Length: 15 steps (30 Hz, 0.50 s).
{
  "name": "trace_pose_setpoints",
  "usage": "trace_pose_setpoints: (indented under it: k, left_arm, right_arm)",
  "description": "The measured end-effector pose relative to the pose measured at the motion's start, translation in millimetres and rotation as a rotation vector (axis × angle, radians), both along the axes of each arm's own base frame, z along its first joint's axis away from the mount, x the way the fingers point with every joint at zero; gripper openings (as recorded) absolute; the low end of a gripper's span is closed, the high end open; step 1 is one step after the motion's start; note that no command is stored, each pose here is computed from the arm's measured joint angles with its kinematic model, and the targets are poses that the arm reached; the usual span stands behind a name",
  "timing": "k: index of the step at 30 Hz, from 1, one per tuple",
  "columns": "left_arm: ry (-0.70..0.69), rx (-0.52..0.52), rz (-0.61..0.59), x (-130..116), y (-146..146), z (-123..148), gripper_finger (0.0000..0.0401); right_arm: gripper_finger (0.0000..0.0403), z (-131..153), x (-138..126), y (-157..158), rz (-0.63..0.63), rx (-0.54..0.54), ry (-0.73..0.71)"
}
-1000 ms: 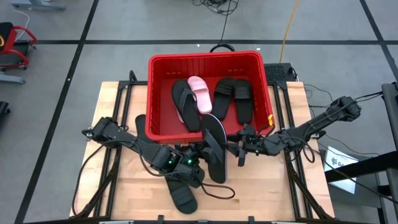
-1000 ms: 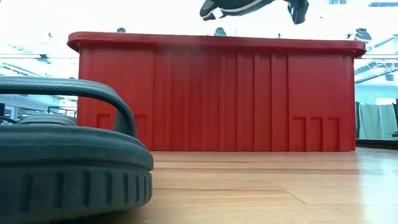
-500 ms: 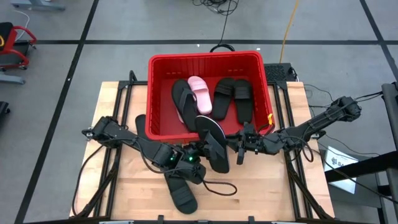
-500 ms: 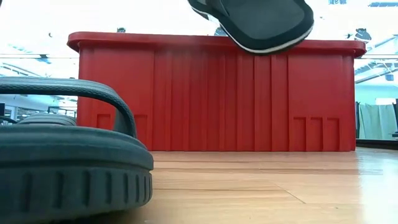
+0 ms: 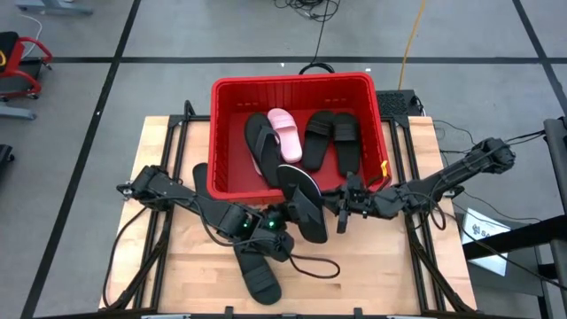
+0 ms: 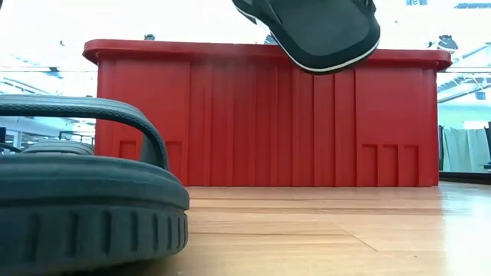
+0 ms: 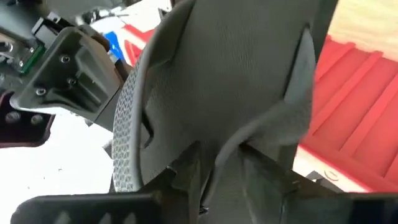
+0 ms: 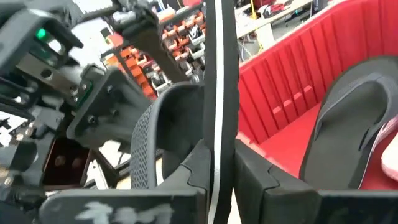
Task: Pick and place slides into bin
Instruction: Put the black slipper into the red bin
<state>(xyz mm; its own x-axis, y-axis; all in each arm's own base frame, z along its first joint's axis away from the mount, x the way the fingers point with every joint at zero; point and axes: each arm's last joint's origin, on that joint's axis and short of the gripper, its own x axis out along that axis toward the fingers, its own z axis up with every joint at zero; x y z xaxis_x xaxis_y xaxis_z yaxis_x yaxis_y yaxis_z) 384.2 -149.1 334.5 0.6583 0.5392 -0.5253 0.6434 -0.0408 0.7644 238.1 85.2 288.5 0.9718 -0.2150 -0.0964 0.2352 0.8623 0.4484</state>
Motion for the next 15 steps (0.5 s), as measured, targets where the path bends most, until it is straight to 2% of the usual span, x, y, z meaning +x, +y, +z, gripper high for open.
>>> trace_pose_setpoints:
  k: [10,15]
  left_arm:
    - [-0.161,-0.128,0.116,-15.8,-10.9,12.6,0.0108]
    - [-0.256,-0.234,0.161,-30.5,-11.0,30.2,0.0108]
  right_arm:
    - [0.0029,21.9,-16.2,-16.0,-0.018,-0.004,-0.073]
    - [0.0029,35.2,-28.1,-22.5,-0.059,-0.024,-0.128]
